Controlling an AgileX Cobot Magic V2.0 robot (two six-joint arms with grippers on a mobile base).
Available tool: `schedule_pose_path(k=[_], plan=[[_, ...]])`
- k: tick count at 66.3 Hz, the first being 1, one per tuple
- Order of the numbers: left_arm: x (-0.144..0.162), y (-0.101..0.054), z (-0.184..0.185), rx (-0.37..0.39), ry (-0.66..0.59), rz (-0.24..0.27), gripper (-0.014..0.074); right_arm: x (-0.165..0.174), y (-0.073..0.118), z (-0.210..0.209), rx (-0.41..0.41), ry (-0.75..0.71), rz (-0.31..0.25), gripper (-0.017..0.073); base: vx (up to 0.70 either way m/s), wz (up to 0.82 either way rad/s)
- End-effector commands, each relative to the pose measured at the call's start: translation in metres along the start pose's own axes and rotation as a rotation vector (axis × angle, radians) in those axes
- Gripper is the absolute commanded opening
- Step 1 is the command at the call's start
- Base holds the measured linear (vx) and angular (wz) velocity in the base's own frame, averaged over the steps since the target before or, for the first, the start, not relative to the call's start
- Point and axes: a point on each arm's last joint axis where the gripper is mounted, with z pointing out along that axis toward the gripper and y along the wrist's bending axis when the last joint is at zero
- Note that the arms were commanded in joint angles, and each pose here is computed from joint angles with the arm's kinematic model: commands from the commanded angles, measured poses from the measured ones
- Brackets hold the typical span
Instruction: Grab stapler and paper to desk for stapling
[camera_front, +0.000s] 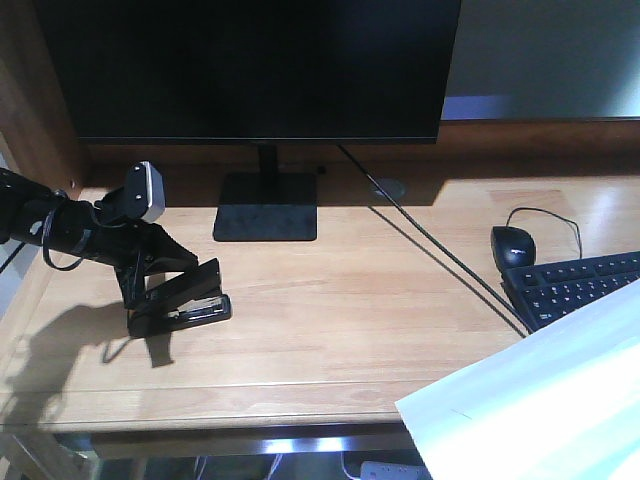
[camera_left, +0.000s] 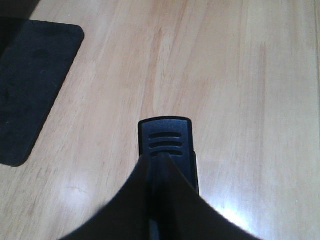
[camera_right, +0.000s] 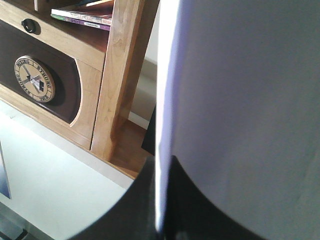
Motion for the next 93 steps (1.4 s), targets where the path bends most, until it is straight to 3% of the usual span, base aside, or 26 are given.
schedule_pose_path(k=[1, 46, 59, 69, 76, 89, 93], plan=[[-0.026, 0.003, -0.016, -0.038, -0.074, 0.017, -0.0007, -0.005, 0.015, 0.002, -0.089, -0.024, -0.011, -0.0005, 0.00, 0.00], [-0.026, 0.003, -0.016, -0.038, -0.074, 0.017, -0.0007, -0.005, 0.012, 0.002, -0.062, -0.017, -0.013, -0.0005, 0.00, 0.00], [-0.026, 0.003, -0.016, -0.038, -0.074, 0.017, -0.0007, -0.006, 0.018, 0.002, -0.129, -0.030, -0.006, -0.0005, 0.00, 0.00], [-0.026, 0.003, -0.016, -0.038, -0.074, 0.017, -0.0007, -0.003, 0.030, 0.004, -0.243, -0.002, -0.126, -0.0005, 0.00, 0.00], [-0.026, 0.003, -0.016, -0.038, -0.074, 0.017, -0.0007, 0.004, 0.029, 0.014, -0.208, 0.090, -0.191, -0.0005, 0.00, 0.00], [-0.026, 0.003, -0.016, -0.038, -0.074, 0.017, -0.0007, 0.017, 0.034, 0.048, -0.156, 0.331, -0.423, -0.0005, 0.00, 0.00], [-0.026, 0.003, -0.016, -0.038, -0.074, 0.017, -0.0007, 0.020, 0.036, 0.063, -0.161, 0.398, -0.464, -0.0005, 0.00, 0.00]])
